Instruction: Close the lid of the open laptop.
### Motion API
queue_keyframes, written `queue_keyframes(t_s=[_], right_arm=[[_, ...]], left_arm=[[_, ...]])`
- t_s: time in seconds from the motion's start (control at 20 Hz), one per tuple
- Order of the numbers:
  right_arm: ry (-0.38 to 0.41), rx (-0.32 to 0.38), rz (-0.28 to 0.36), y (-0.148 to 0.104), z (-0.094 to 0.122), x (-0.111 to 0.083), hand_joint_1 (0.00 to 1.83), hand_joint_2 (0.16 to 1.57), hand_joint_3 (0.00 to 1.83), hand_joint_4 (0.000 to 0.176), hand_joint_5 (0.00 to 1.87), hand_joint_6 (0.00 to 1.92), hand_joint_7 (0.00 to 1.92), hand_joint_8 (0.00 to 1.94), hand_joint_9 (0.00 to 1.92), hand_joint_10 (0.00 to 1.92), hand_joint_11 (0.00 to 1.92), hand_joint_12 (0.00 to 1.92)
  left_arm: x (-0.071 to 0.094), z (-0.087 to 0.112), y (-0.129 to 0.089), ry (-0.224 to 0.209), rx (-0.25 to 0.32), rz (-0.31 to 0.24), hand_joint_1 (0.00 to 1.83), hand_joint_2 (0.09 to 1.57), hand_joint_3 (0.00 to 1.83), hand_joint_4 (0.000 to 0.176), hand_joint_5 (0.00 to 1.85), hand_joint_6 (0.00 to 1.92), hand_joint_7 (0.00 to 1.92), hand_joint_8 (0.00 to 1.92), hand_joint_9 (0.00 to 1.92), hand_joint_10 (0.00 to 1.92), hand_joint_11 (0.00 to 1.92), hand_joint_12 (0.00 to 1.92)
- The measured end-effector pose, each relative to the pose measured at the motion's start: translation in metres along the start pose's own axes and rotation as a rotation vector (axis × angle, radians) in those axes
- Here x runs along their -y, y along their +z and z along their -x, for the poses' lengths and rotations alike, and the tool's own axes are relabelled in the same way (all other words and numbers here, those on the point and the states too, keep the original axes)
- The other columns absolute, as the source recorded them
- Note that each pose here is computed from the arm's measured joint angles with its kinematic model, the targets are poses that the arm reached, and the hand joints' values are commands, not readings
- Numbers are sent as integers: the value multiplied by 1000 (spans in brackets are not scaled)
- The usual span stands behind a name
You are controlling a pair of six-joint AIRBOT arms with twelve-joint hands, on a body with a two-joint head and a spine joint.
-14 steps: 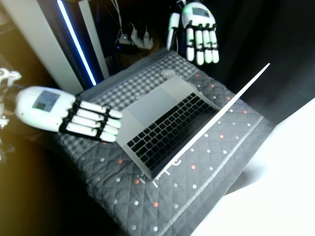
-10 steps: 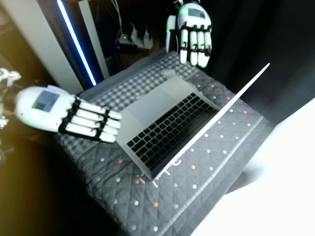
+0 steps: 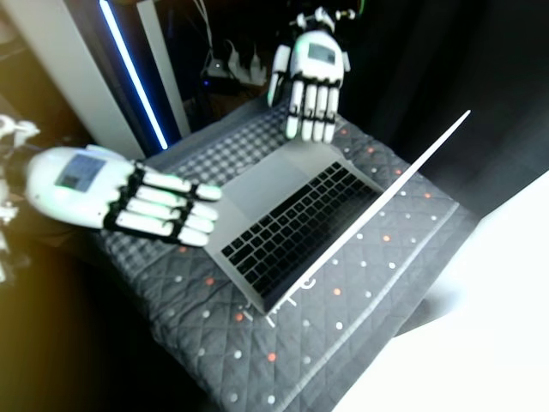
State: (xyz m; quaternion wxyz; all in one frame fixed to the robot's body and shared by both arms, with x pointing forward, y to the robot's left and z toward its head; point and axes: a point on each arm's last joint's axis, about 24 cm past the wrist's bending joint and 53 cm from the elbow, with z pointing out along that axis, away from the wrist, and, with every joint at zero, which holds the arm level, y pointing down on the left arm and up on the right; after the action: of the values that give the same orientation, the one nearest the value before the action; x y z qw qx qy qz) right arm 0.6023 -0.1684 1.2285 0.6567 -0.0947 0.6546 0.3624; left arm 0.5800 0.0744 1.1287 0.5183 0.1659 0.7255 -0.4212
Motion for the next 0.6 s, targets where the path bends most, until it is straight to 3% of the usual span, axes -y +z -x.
queue_keyframes(t_s=[0.05,0.1,0.2,0.25,0.3,0.35,0.4,0.45,0.5,0.55,0.6], right_arm=[[-2,8,11,2,2,-3,2,1428,10,138,0,0,0,0,0,0,0,0],[-4,15,21,3,4,-6,67,1440,9,111,0,0,0,0,0,0,0,0],[-5,28,27,5,7,-7,81,1431,3,138,0,0,0,0,0,0,0,0],[2,34,26,6,8,-7,114,1440,4,123,0,0,0,0,0,0,0,0],[1,36,32,7,8,-8,86,1411,0,144,0,0,0,0,0,0,0,0],[-1,41,45,7,9,-11,115,1391,0,114,0,0,0,0,0,0,0,0],[3,51,53,7,12,-13,229,1360,0,125,0,0,0,0,0,0,0,0],[4,60,59,7,15,-15,229,1360,0,125,0,0,0,0,0,0,0,0],[8,84,74,10,22,-20,317,1381,0,93,0,0,0,0,0,0,0,0],[4,118,100,14,33,-27,386,1388,0,47,2,1,0,0,1,0,56,27],[-1,140,120,17,39,-32,386,1388,0,47,2,1,0,0,1,0,56,27]], left_arm=[[-4,-8,0,-20,-16,14,250,1452,0,0,109,19,112,8,115,27,0,598],[-5,-13,-1,-18,-26,16,241,1447,0,0,123,17,137,9,129,26,0,627],[-4,-14,2,-28,-20,11,172,1456,2,1,107,5,137,4,118,14,0,528],[-2,-17,4,-33,-23,5,139,1460,3,0,97,2,115,6,105,7,0,460],[-3,-17,5,-35,-22,3,149,1454,0,0,99,2,96,3,98,3,0,424],[-3,-17,5,-46,-23,3,137,1460,1,0,85,0,82,0,65,2,0,342],[-3,-17,5,-50,-23,3,112,1470,4,1,73,2,75,1,55,0,0,303],[-3,-17,5,-52,-23,3,112,1470,4,1,73,2,75,1,55,0,0,303],[-3,-18,5,-53,-24,4,150,1472,2,0,91,9,96,7,68,5,0,310],[-3,-18,5,-52,-26,4,122,1476,1,0,104,9,112,6,86,11,0,392],[-3,-19,4,-54,-27,5,122,1476,1,0,104,9,112,6,86,11,0,392]])
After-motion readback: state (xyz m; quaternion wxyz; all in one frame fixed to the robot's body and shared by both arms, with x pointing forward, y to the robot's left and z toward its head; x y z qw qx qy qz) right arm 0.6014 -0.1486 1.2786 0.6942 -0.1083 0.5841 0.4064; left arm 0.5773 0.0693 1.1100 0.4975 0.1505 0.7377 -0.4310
